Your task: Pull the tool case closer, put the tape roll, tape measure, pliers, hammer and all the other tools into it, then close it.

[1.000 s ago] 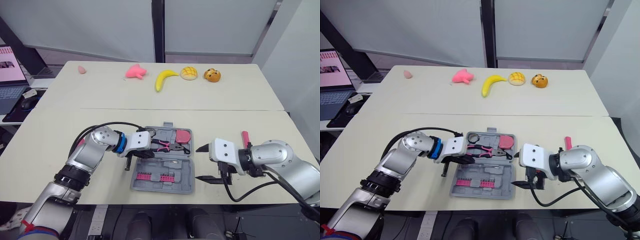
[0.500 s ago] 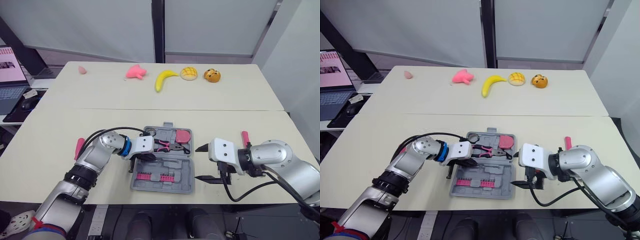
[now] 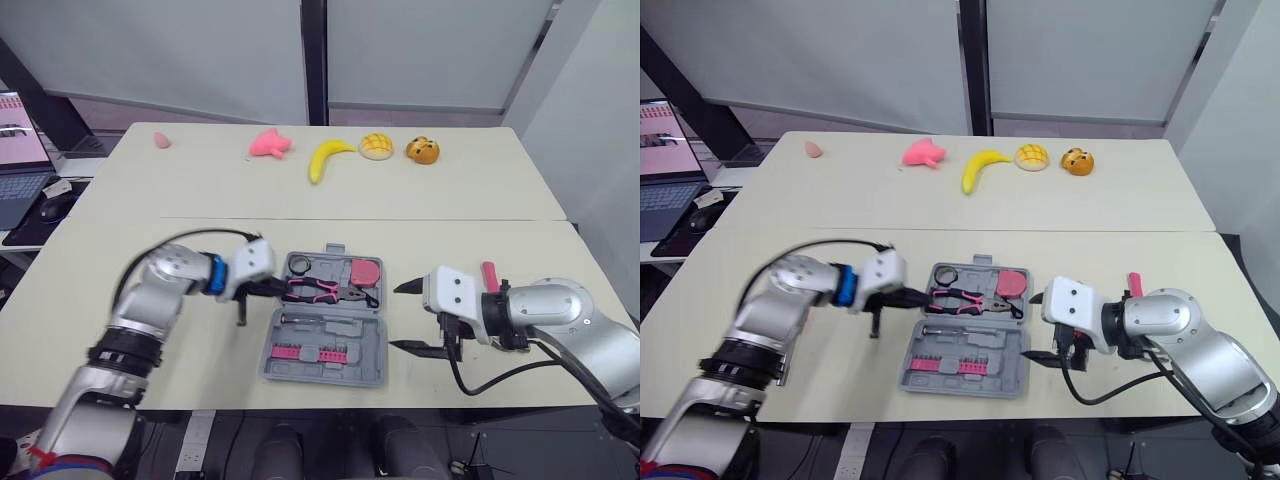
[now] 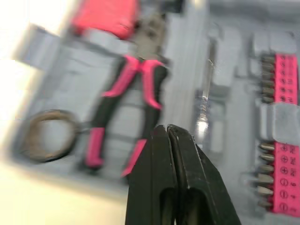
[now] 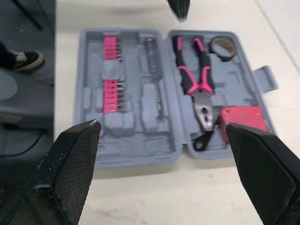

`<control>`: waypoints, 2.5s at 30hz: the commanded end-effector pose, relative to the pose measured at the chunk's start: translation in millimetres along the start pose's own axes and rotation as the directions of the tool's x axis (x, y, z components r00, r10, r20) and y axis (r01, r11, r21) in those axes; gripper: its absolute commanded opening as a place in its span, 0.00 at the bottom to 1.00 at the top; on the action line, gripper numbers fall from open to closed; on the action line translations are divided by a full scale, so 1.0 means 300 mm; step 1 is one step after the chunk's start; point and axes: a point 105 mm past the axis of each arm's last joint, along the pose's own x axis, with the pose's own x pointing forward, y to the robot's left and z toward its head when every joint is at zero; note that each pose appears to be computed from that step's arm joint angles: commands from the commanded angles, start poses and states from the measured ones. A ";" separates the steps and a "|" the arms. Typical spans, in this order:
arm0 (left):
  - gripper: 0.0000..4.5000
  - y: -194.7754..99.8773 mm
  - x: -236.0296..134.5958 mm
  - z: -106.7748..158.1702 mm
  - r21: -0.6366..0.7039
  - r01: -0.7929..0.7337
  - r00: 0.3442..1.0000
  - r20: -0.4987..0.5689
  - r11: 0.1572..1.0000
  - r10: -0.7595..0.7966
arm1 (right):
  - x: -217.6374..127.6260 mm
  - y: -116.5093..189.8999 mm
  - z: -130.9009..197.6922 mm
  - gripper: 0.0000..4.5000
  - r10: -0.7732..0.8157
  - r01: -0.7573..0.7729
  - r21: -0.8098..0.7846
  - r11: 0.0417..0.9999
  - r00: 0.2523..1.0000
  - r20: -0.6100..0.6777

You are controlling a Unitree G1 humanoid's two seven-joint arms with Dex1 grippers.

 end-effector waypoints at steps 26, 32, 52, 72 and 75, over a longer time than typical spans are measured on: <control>0.99 -0.292 -0.677 -0.522 -0.565 -0.667 0.731 -0.372 0.485 0.572 | -0.539 0.071 -0.498 1.00 -0.432 0.554 0.307 0.774 0.816 -0.386; 0.99 -0.318 -0.679 -0.539 -0.583 -0.672 0.725 -0.393 0.457 0.566 | -0.537 0.076 -0.509 1.00 -0.420 0.548 0.310 0.777 0.818 -0.394; 0.99 -0.268 -0.262 -0.069 -0.209 -0.033 0.986 0.154 0.977 0.066 | -0.459 0.048 -0.422 1.00 -0.495 0.562 0.235 0.793 0.819 -0.289; 0.99 -0.280 -0.075 0.217 0.193 0.291 0.868 0.359 0.937 -0.343 | -0.301 -0.030 -0.415 1.00 -0.620 0.727 0.373 0.577 0.687 -0.380; 0.99 -0.281 -0.067 0.221 0.195 0.294 0.866 0.361 0.936 -0.347 | -0.297 -0.088 -0.463 1.00 -0.653 0.794 0.389 0.466 0.606 -0.454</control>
